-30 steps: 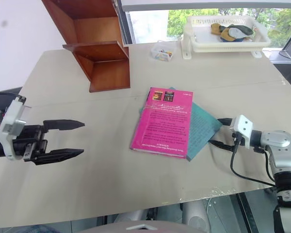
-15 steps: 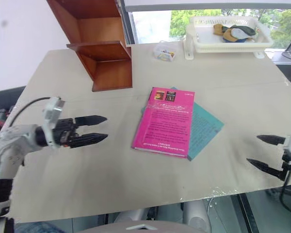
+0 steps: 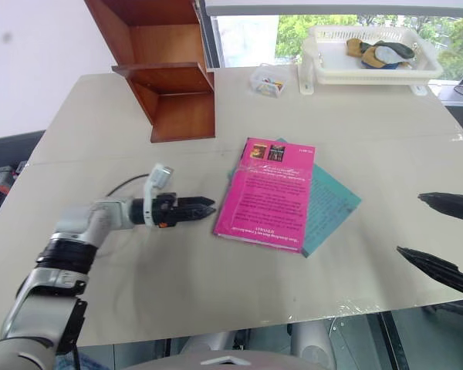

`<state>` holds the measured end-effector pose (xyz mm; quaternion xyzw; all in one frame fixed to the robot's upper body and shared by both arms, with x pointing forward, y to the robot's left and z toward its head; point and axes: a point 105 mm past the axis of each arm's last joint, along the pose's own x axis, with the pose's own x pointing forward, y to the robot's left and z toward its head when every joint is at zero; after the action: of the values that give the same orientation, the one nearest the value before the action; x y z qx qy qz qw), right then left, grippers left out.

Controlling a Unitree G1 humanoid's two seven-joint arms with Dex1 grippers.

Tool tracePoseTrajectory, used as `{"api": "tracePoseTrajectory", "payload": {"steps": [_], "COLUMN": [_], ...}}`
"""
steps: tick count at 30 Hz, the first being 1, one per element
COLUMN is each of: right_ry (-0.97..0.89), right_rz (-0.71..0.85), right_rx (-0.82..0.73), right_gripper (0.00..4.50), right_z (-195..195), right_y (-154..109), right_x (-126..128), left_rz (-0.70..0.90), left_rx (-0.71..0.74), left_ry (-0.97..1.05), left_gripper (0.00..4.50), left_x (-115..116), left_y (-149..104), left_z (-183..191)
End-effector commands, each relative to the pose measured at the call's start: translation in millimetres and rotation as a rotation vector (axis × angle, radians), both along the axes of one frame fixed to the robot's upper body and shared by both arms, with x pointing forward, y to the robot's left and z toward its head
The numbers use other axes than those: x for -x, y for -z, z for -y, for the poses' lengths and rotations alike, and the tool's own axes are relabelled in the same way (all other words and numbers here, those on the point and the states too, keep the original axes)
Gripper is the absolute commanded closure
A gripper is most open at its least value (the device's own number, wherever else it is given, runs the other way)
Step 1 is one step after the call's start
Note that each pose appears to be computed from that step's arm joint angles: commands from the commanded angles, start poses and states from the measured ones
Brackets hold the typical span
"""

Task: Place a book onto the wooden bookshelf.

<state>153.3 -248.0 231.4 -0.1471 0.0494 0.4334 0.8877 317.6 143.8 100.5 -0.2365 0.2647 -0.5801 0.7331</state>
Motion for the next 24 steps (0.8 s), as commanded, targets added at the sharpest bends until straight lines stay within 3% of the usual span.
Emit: {"api": "tracePoseTrajectory", "payload": {"steps": [1,6,14,17,18,24], "right_ry": [0.041,0.075,0.101,0.112,0.115,0.128], "right_rz": [0.011,0.000,0.008,0.009,0.010,0.016], "right_rx": [0.040,0.083,0.107,0.114,0.115,0.115], "right_gripper": [0.00,0.00,0.00,0.00,0.00,0.00], "right_z": [4.5,12.3,14.7,15.6,15.9,17.5], "right_y": [-2.0,0.9,1.4,3.0,3.3,4.0], "right_x": [8.4,14.8,18.1,19.6,19.9,20.9], "left_rz": [-0.096,-0.186,-0.238,-0.232,-0.233,-0.201], "left_rx": [0.064,0.118,0.170,0.189,0.192,0.215], "left_ry": [0.037,0.045,0.164,0.199,0.202,0.190], "left_gripper": [0.09,0.09,0.09,1.42,1.61,4.02], "left_x": [-7.6,-21.1,-21.2,-20.4,-20.5,-24.4], "left_y": [1.6,1.0,-7.2,-13.3,-14.3,-27.5], "left_z": [16.3,30.5,57.7,62.9,63.3,57.0]}}
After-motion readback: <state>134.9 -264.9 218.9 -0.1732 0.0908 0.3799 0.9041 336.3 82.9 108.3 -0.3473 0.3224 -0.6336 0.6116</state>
